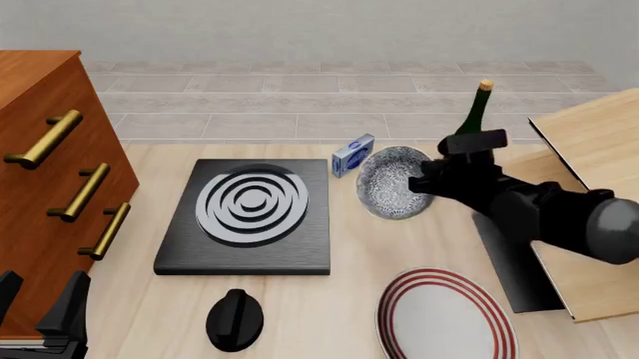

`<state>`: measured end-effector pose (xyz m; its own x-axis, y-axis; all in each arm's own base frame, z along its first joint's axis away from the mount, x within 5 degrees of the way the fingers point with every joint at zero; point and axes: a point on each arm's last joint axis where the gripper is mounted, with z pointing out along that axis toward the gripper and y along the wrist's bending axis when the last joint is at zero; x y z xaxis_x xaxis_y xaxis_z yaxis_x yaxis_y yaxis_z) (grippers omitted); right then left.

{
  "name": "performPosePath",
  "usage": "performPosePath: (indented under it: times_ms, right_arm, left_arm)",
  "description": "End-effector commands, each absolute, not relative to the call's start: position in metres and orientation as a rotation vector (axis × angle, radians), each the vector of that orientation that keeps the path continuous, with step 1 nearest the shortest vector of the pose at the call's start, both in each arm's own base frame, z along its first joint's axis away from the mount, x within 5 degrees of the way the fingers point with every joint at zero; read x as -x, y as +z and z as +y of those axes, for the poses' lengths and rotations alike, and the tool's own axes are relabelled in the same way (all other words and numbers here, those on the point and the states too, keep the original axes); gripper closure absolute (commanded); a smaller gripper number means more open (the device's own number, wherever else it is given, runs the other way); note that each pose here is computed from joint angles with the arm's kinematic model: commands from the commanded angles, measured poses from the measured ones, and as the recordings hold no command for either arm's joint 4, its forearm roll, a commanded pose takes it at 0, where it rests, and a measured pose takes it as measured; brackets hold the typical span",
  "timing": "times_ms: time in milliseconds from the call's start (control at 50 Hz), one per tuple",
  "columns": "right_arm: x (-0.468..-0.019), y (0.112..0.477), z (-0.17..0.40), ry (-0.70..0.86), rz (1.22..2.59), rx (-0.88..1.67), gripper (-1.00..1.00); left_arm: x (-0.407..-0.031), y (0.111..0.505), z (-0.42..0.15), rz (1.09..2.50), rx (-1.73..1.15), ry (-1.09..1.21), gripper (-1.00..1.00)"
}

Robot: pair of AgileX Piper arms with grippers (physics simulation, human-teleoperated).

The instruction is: Put the bowl on the stove.

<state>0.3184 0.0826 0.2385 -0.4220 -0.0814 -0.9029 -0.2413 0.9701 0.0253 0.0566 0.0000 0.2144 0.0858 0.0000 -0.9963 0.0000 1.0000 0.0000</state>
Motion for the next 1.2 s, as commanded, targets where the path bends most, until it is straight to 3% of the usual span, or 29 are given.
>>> performPosePath:
  times_ms: [20, 560, 1200]
  right_arm:
    - [-0.324, 0.269, 0.103, 0.239, 1.962, 0.243, 1.0]
    - [-0.365, 0.293, 0.187, 0.384, 1.987, 0.35, 1.0]
    - [-0.387, 0.283, 0.249, 0.56, 2.053, 0.255, 1.0]
  left_arm:
    - [-0.057, 0.214, 0.0, 1.485, 0.0, 0.0, -1.0]
    - [-0.057, 0.214, 0.0, 1.485, 0.0, 0.0, -1.0]
    - [-0.057, 0.214, 0.0, 1.485, 0.0, 0.0, -1.0]
